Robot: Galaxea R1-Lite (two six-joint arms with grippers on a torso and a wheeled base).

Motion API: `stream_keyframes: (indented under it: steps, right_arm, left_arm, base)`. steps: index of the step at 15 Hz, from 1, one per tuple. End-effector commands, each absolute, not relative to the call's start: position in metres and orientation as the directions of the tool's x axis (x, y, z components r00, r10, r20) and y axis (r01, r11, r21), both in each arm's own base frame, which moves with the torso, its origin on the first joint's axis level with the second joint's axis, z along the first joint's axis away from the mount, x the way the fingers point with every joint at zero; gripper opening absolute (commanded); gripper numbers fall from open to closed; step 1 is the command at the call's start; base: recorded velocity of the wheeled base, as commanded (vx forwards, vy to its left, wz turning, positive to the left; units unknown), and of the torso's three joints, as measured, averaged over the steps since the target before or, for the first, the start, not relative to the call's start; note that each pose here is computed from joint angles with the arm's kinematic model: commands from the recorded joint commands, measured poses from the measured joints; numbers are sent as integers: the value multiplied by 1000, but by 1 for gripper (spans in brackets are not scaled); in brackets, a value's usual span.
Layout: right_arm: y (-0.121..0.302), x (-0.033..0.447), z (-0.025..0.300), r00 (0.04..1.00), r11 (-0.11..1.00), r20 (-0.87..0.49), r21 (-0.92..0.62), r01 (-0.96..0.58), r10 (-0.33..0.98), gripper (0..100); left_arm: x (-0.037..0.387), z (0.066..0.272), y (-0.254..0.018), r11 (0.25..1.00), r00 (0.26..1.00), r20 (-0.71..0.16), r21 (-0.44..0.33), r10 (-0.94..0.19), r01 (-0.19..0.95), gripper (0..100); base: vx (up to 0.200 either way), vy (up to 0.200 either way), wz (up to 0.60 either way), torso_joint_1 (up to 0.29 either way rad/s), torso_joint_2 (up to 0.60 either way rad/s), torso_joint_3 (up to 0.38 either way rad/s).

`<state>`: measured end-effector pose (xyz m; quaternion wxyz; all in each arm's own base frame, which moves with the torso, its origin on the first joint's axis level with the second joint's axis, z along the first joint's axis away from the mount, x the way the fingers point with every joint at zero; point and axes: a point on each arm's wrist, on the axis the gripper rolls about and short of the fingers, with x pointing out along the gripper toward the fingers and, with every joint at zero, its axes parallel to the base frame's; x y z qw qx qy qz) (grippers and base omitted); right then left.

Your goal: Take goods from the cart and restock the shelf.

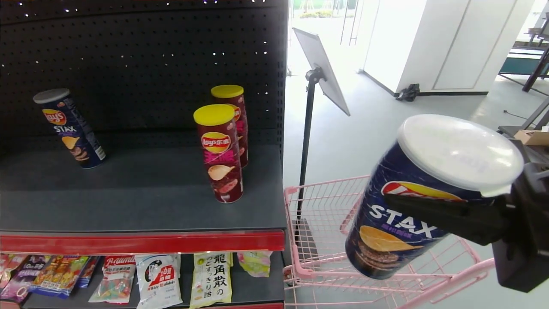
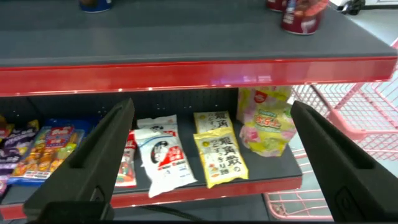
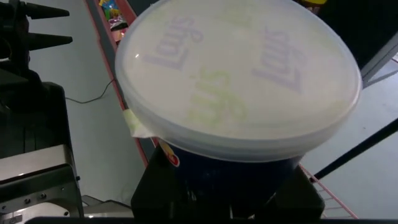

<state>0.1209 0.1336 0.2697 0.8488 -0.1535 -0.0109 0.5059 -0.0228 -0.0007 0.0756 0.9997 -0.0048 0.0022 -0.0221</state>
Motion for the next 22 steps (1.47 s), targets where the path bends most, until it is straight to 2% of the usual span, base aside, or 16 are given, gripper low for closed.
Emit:
stream_keyframes:
  steps: [1,22]
  right_arm:
    - [136,117,272,469,423,-130,-274,-864,873,0]
    - [142,107,273,450,405,-121,-281,-870,885,0]
  left_arm:
    - [-23,76,-1,999,999,-6,-11,-44,44,100]
    - [-23,76,-1,999,999,-6,-11,-46,46,100]
  base:
    - [0,200,0,2,2,-2]
    - [0,200,0,1,3,2]
